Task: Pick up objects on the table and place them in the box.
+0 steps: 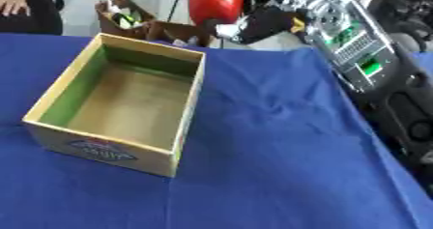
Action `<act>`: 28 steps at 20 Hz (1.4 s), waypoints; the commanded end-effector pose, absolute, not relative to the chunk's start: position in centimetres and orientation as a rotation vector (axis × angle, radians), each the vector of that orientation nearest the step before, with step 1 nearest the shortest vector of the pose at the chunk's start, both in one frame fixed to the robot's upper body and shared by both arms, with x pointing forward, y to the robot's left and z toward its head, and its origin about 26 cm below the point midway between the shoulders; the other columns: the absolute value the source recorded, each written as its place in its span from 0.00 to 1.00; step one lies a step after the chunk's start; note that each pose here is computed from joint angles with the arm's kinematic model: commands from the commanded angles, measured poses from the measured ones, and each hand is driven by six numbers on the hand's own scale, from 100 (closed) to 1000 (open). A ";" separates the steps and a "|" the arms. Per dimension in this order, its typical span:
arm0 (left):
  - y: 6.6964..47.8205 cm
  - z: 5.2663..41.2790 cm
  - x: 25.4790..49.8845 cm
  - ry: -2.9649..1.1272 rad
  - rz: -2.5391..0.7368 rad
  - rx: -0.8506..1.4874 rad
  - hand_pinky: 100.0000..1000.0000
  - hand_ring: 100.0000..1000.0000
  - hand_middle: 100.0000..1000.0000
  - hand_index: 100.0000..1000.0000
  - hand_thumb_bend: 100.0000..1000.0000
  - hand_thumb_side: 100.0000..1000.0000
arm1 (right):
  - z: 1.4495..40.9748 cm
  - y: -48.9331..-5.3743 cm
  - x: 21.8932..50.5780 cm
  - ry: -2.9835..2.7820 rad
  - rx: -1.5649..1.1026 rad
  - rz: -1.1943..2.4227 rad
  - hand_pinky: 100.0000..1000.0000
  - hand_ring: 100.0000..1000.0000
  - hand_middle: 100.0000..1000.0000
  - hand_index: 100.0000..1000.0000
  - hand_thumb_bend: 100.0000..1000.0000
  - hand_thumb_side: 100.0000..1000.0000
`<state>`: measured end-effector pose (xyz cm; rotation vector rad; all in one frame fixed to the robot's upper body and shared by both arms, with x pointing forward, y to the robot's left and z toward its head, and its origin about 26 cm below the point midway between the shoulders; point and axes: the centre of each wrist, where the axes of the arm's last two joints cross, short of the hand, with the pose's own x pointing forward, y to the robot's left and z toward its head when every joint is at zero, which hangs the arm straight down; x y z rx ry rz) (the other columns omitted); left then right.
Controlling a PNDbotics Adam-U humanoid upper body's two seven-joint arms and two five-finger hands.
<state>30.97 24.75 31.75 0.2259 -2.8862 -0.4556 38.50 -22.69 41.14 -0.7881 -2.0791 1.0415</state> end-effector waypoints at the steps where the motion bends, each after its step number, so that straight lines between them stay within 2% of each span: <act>1: 24.6 32.7 30.5 -2.934 -0.462 0.226 0.56 0.72 0.75 0.93 0.00 0.95 | 42.5 -22.5 38.4 -2.125 -0.837 0.963 0.00 0.23 0.26 0.18 0.00 0.15; 7: 24.4 32.7 30.5 -2.953 -0.433 0.202 0.56 0.72 0.75 0.93 0.00 0.95 | 43.1 -20.5 39.3 -2.182 -0.879 0.855 0.00 0.23 0.26 0.19 0.00 0.14; 12: 24.1 32.8 30.6 -2.962 -0.421 0.186 0.56 0.72 0.75 0.93 0.00 0.94 | 41.5 -19.3 40.9 -2.163 -0.962 0.834 0.00 0.23 0.26 0.20 0.00 0.15; 13: 24.1 32.9 30.6 -2.964 -0.421 0.184 0.56 0.72 0.75 0.93 0.00 0.95 | 41.0 -19.1 41.2 -2.154 -0.982 0.838 0.00 0.24 0.26 0.20 0.00 0.00; 14: 24.0 32.9 30.5 -2.966 -0.420 0.183 0.56 0.72 0.75 0.93 0.00 0.94 | 40.3 -18.9 41.6 -2.142 -1.001 0.848 0.00 0.24 0.27 0.21 0.00 0.16; 21: 23.8 33.2 30.5 -2.986 -0.412 0.166 0.56 0.72 0.75 0.93 0.00 0.94 | 36.2 -17.2 43.5 -2.021 -1.047 1.054 0.02 0.28 0.31 0.30 0.00 0.20; 22: 23.7 33.3 30.5 -2.991 -0.413 0.165 0.56 0.72 0.75 0.93 0.00 0.94 | 35.7 -17.0 43.6 -1.999 -1.052 1.093 0.04 0.30 0.33 0.32 0.00 0.22; 23: 23.7 33.3 30.5 -2.994 -0.414 0.164 0.56 0.72 0.75 0.93 0.00 0.94 | 35.2 -16.8 43.7 -1.978 -1.058 1.134 0.05 0.32 0.35 0.35 0.00 0.19; 24: 23.7 33.3 30.5 -2.995 -0.414 0.164 0.56 0.72 0.75 0.93 0.00 0.94 | 34.7 -16.6 43.8 -1.958 -1.064 1.174 0.08 0.34 0.37 0.38 0.00 0.24; 25: 23.7 33.3 30.5 -2.995 -0.413 0.164 0.56 0.72 0.75 0.93 0.00 0.94 | 34.3 -16.5 43.9 -1.939 -1.071 1.210 0.08 0.34 0.37 0.38 0.00 0.24; 28: 23.7 33.4 30.5 -3.000 -0.411 0.163 0.56 0.72 0.75 0.93 0.00 0.94 | 33.2 -16.3 44.3 -1.877 -1.084 1.313 0.21 0.44 0.47 0.51 0.00 0.26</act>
